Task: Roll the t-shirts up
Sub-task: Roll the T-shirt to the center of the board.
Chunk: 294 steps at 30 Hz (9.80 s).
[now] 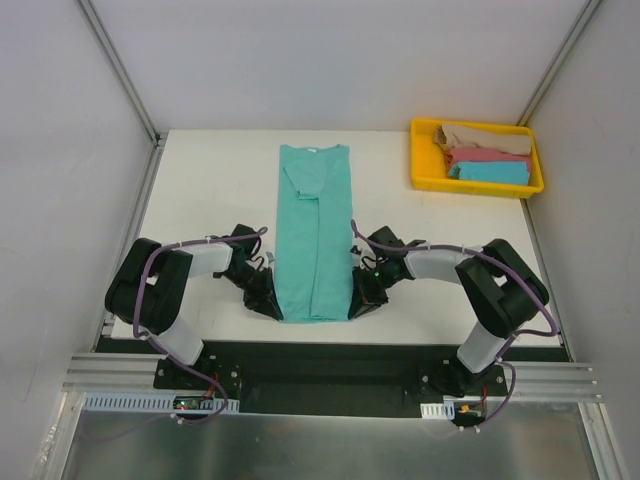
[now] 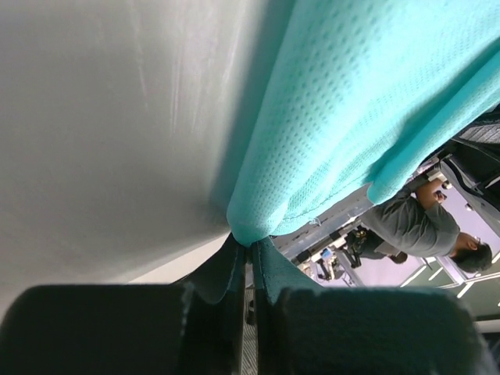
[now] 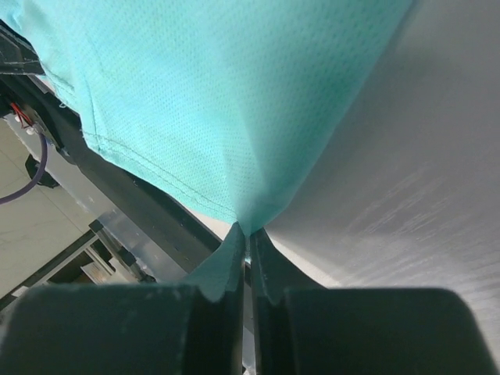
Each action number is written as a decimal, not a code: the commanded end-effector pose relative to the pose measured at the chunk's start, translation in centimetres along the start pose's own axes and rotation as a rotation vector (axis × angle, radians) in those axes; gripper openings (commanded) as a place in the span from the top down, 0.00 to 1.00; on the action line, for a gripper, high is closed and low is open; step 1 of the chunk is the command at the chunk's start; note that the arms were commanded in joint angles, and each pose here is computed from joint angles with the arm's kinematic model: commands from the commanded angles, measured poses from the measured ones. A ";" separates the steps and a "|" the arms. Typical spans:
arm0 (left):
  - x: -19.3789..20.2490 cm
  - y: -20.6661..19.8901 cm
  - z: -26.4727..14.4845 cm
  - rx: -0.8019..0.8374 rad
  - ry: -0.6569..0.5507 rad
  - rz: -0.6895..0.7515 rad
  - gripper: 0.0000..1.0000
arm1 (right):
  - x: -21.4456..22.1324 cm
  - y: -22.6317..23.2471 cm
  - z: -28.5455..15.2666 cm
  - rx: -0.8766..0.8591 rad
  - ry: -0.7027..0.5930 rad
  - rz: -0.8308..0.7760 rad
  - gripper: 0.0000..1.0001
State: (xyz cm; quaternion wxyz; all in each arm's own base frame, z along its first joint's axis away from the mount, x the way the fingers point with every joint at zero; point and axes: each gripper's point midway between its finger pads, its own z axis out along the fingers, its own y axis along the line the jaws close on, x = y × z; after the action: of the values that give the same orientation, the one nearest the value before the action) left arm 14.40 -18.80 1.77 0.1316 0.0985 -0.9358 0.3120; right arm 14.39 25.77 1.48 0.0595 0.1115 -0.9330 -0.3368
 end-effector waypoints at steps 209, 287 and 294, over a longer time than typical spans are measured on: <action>-8.3 -14.2 -5.6 0.520 0.084 0.971 1.00 | -14.6 4.3 -6.5 0.313 -0.370 -1.533 0.34; -1.5 -7.8 -3.6 0.261 -0.011 1.378 1.00 | -3.5 2.5 -8.4 -0.188 0.328 -1.119 0.92; -2.9 -7.3 -2.9 0.235 0.032 1.313 1.00 | -3.1 1.8 -7.6 -0.258 0.403 -0.989 0.93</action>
State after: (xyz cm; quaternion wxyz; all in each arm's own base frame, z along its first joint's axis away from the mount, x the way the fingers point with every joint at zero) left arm 19.46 -22.86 6.84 -0.1161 -0.5094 -0.7398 0.4240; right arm 19.75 23.78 6.89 0.0467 0.6022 -0.7022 -0.3770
